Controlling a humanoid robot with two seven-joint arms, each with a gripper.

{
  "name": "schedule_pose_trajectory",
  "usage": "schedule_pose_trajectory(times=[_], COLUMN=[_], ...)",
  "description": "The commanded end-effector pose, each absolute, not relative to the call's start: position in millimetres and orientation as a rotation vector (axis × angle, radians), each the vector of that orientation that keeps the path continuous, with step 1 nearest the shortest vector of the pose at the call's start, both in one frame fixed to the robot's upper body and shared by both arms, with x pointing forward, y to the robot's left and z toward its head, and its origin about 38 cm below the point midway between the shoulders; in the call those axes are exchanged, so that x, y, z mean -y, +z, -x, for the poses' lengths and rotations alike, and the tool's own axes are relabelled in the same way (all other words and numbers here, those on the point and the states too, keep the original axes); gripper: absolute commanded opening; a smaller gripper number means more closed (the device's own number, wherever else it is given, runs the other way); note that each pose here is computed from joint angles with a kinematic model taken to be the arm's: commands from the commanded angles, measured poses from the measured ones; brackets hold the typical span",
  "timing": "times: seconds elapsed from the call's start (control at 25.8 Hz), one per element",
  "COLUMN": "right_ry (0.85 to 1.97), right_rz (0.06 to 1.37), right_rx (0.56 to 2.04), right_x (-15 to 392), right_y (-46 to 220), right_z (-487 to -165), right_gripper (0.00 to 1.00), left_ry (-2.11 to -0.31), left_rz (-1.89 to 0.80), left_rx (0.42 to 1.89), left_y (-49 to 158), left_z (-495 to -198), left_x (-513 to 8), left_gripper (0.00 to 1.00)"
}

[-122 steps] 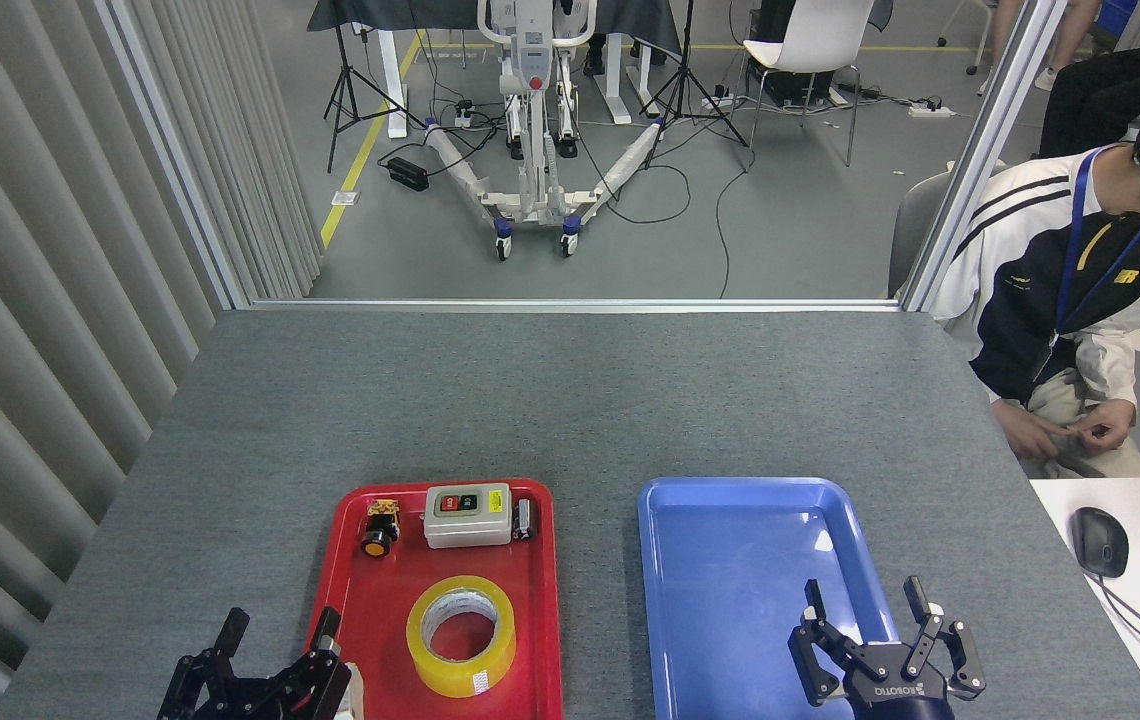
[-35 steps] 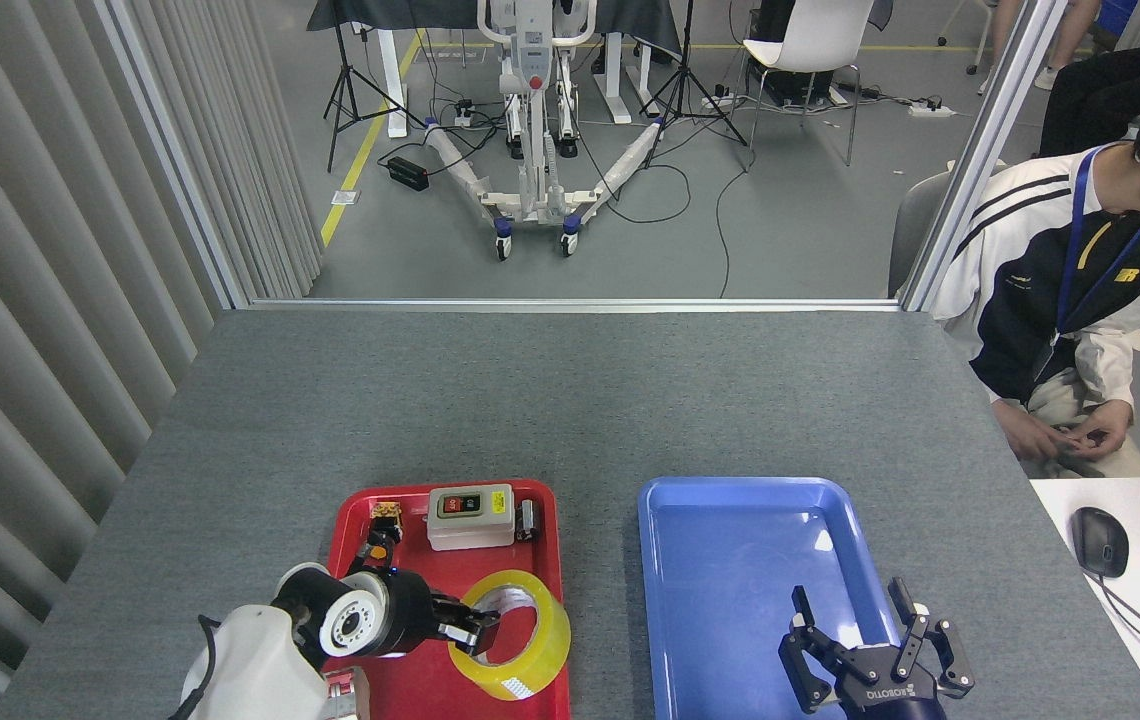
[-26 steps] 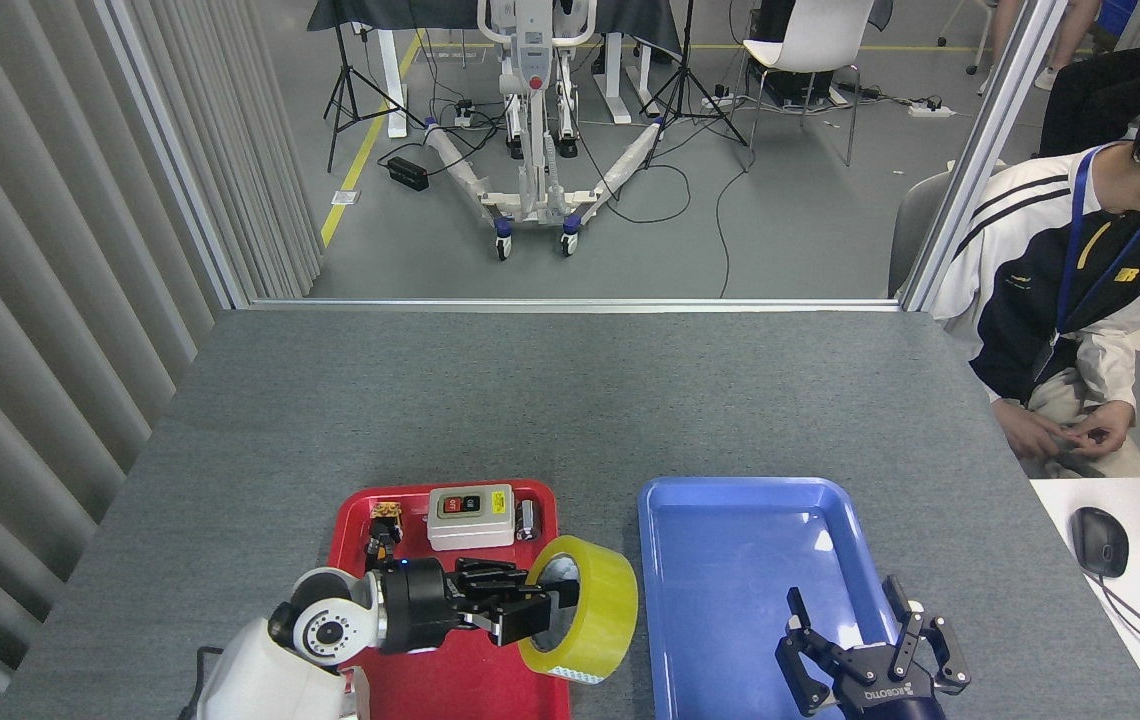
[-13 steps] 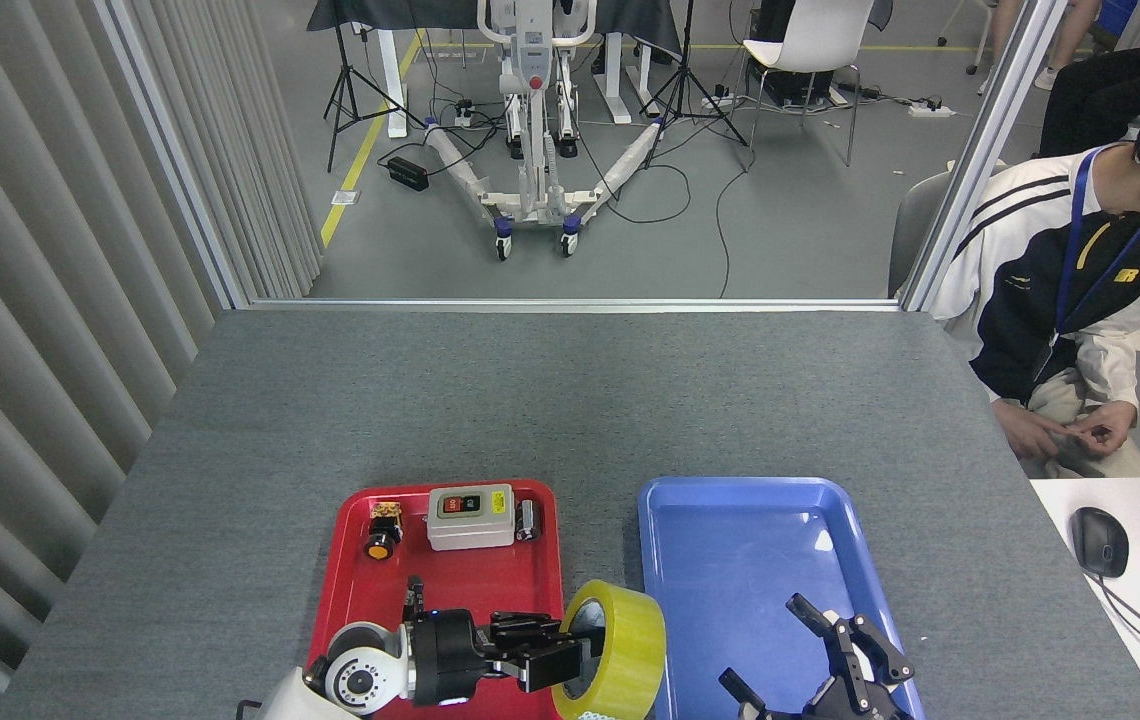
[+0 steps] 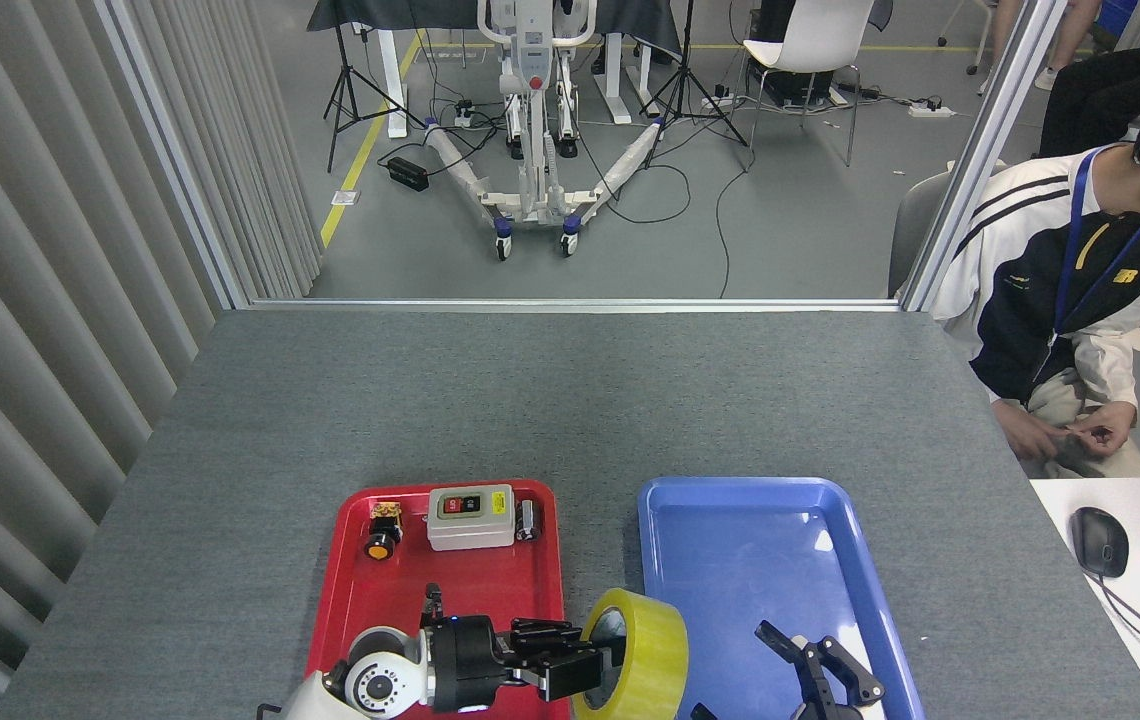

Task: Place and move tape with both arms
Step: 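Grasp the tape roll with the right gripper from the left gripper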

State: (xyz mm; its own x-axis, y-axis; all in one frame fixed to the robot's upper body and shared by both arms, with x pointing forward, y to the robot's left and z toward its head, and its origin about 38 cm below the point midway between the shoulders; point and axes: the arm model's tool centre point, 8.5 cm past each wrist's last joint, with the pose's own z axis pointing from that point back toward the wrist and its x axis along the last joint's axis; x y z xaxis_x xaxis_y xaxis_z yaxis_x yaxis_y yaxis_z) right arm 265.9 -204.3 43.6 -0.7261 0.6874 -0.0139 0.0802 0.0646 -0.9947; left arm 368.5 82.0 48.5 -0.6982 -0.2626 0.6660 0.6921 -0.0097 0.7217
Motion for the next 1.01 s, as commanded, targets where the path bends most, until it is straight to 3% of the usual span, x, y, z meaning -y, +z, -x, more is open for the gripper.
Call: schedule_pose_trajectory(times=[0.0, 0.47, 0.54, 0.66, 0.85, 0.93, 0.97], right_ry=[1.723, 1.717, 1.734, 1.751, 1.755, 1.763, 1.764], right_rz=[0.731, 0.711, 0.704, 0.681, 0.679, 0.678, 0.681], right_rx=[1.889, 1.902, 1.897, 1.899, 1.896, 1.889, 1.888], right_x=[195, 186, 183, 177, 176, 177, 177], right_y=[42, 44, 42, 40, 40, 39, 39], right_z=[-258, -241, -241, -239, -239, -239, -239], right_gripper=[0.99, 0.99, 0.94, 0.69, 0.03, 0.0, 0.0], left_ry=[-1.773, -1.77, -1.773, -1.772, -1.788, -1.789, -1.787], left_rz=[0.489, 0.496, 0.498, 0.497, 0.503, 0.502, 0.504], left_rx=[1.609, 1.616, 1.614, 1.615, 1.616, 1.613, 1.615], left_y=[50, 52, 52, 52, 52, 51, 52], left_z=[-367, -368, -367, -367, -364, -364, -364], left_x=[-64, -61, -60, -60, -57, -58, -57], left_gripper=[0.0, 0.0, 0.0, 0.0, 0.0, 0.0, 0.05])
